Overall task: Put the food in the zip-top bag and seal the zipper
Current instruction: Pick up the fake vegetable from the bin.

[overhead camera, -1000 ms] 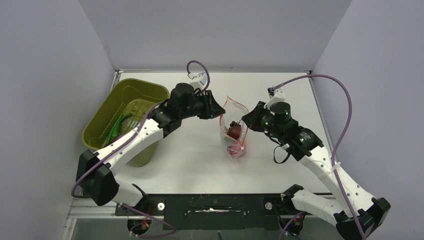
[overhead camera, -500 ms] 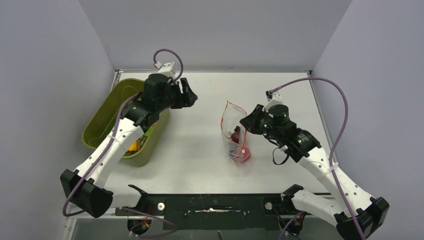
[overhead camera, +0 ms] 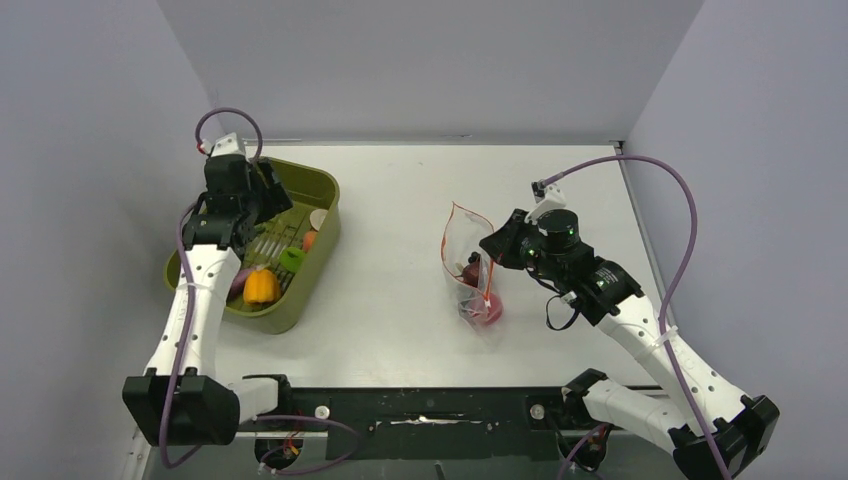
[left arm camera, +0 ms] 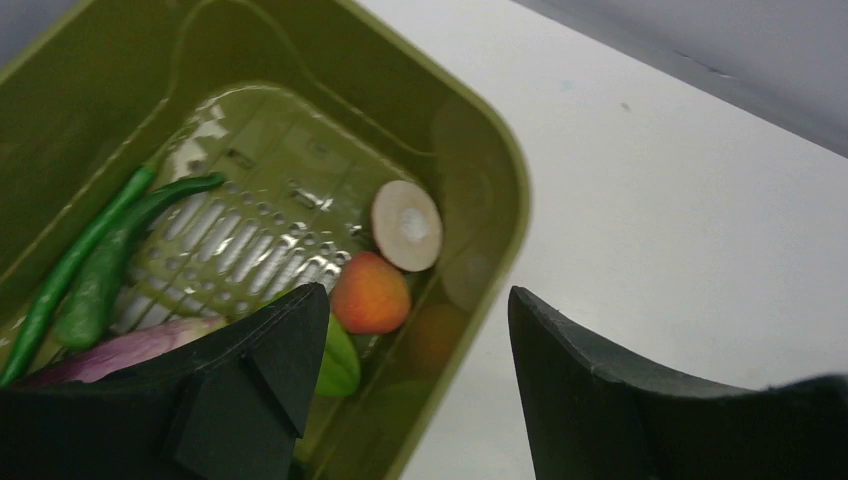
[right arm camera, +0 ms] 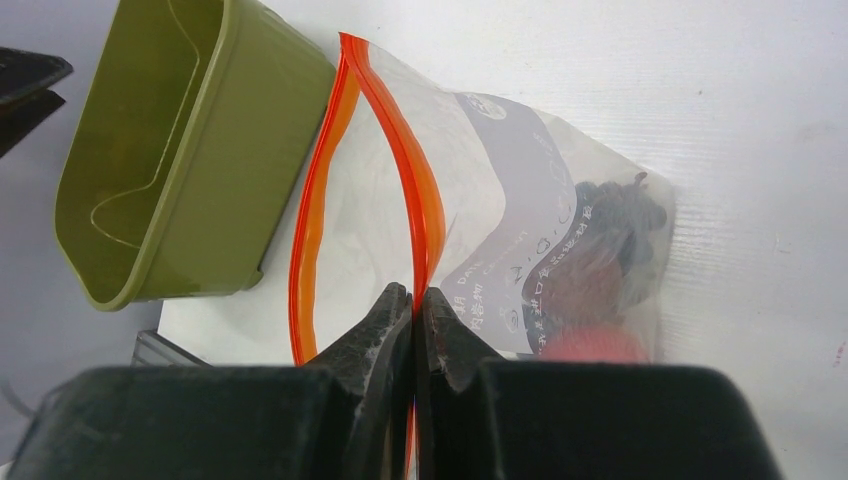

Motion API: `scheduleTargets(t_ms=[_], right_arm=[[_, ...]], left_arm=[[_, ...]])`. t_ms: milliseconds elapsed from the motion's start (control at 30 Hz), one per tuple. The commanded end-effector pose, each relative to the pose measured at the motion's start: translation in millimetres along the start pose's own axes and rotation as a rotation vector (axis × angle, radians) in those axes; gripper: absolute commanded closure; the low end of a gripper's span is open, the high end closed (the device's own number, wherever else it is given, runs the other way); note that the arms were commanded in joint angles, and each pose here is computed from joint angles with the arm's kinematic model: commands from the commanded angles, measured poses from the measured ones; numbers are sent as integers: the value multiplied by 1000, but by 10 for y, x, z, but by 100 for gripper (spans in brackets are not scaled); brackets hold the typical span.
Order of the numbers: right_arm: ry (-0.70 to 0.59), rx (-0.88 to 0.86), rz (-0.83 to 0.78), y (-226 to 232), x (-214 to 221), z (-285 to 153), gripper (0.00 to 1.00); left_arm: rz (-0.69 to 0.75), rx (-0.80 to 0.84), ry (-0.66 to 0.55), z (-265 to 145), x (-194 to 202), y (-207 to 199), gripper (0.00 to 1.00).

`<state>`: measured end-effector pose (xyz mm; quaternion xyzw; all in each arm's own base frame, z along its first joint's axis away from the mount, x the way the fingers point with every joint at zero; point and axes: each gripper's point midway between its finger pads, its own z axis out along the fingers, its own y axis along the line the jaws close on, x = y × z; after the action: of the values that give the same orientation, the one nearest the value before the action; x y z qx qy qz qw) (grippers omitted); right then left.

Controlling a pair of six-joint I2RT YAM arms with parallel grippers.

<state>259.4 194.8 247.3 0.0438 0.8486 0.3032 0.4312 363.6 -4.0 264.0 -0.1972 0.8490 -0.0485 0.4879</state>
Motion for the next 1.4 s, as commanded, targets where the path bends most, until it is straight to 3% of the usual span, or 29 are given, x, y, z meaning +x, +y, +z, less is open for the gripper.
scheduleTargets(t_ms=[0,267,500,767,900,1100,1367], right_arm=[[-50,-46,-4,117,-160,-50,100],[-54,-41,-17,115,-183,-57,100],[-33,-64,-33,175,-182,-36,100],[-28,-45,-87,162,-231,42,100],[-33,-48,-99,170,-252,59,100],[-23,-29,-119,130,-273,101,100],[-40,-14,-129,83,-352,141,100]], left_arm=[[40,-107,11,194,52,441,35],[107,-206,78,547,150,857,37],[415,-141,29,710,87,917,38],[696,-210,96,872,35,1156,40],[811,-186,221,1013,168,1232,45],[883,-232,364,1223,423,1459,49],[915,-216,450,1414,615,1542,51]])
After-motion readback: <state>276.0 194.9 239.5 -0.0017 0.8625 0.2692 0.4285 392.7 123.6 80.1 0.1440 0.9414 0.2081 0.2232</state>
